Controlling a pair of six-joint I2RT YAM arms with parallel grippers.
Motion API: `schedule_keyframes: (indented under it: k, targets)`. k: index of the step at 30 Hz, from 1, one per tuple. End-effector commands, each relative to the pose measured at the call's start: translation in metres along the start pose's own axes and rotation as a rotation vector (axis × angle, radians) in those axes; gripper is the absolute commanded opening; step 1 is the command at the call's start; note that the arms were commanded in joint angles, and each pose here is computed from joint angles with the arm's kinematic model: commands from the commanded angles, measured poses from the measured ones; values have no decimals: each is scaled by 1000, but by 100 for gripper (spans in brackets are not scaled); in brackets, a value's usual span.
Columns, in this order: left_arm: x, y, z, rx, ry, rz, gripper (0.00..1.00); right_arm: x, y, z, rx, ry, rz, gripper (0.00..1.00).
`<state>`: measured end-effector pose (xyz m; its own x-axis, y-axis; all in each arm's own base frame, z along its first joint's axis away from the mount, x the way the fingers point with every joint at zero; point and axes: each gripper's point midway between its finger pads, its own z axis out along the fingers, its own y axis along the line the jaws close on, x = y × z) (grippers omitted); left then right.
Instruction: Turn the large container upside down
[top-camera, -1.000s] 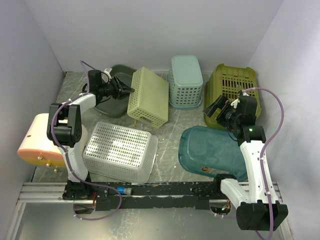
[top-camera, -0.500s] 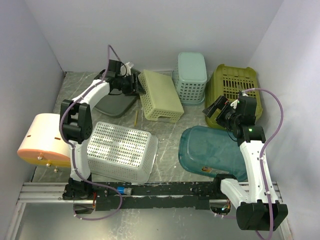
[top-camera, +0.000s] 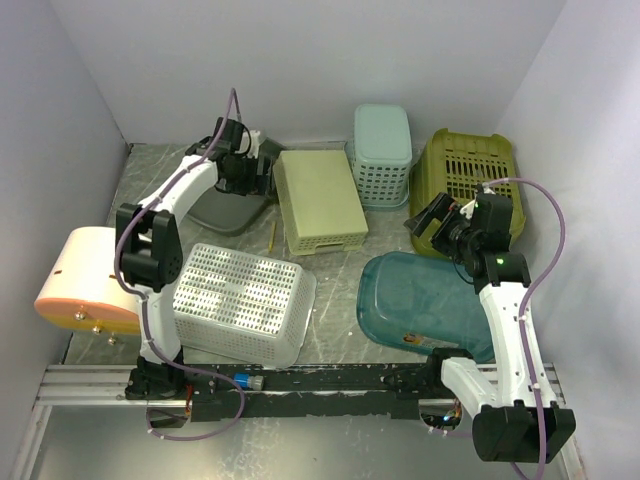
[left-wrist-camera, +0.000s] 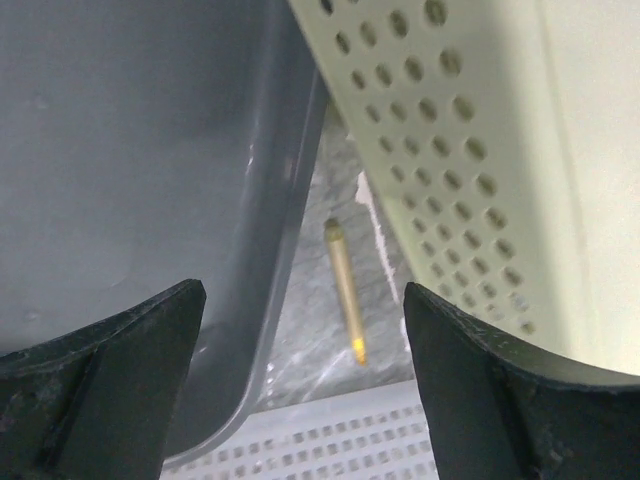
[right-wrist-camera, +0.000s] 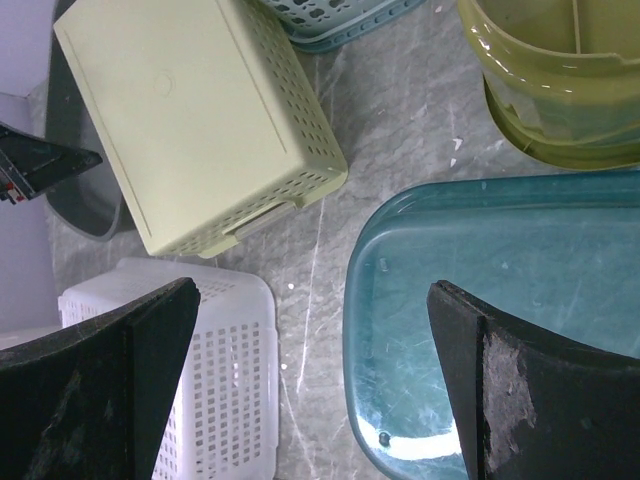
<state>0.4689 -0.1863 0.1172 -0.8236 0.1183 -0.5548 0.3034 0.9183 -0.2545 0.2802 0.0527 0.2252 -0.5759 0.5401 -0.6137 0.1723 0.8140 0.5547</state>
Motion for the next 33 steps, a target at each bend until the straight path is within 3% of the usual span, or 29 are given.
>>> schedule_keyframes:
  k: [1, 10, 15, 23, 24, 27, 28, 33]
  targets:
    - [5, 12, -22, -56, -7, 143, 89, 0, 4, 4, -29, -1, -3, 100]
    - [23, 22, 13, -42, 22, 186, 87, 0, 6, 7, -40, 4, -4, 100]
    - [29, 31, 34, -70, 36, 159, 79, 0, 5, 7, -36, 4, -6, 100]
    - [45, 61, 42, -230, 67, 123, 54, 0, 4, 12, -34, 12, -1, 100]
    - [47, 65, 41, -252, 69, 116, 48, 1, 4, 13, -34, 14, -1, 100]
    - [47, 78, 34, -331, 65, 104, 17, 2, 3, 14, -34, 16, -2, 100]
    - [46, 82, 29, -352, 61, 100, 12, 2, 3, 14, -32, 17, -2, 99]
    - [43, 87, 0, -385, 27, 54, 7, 5, 1, 17, -30, 25, -4, 100]
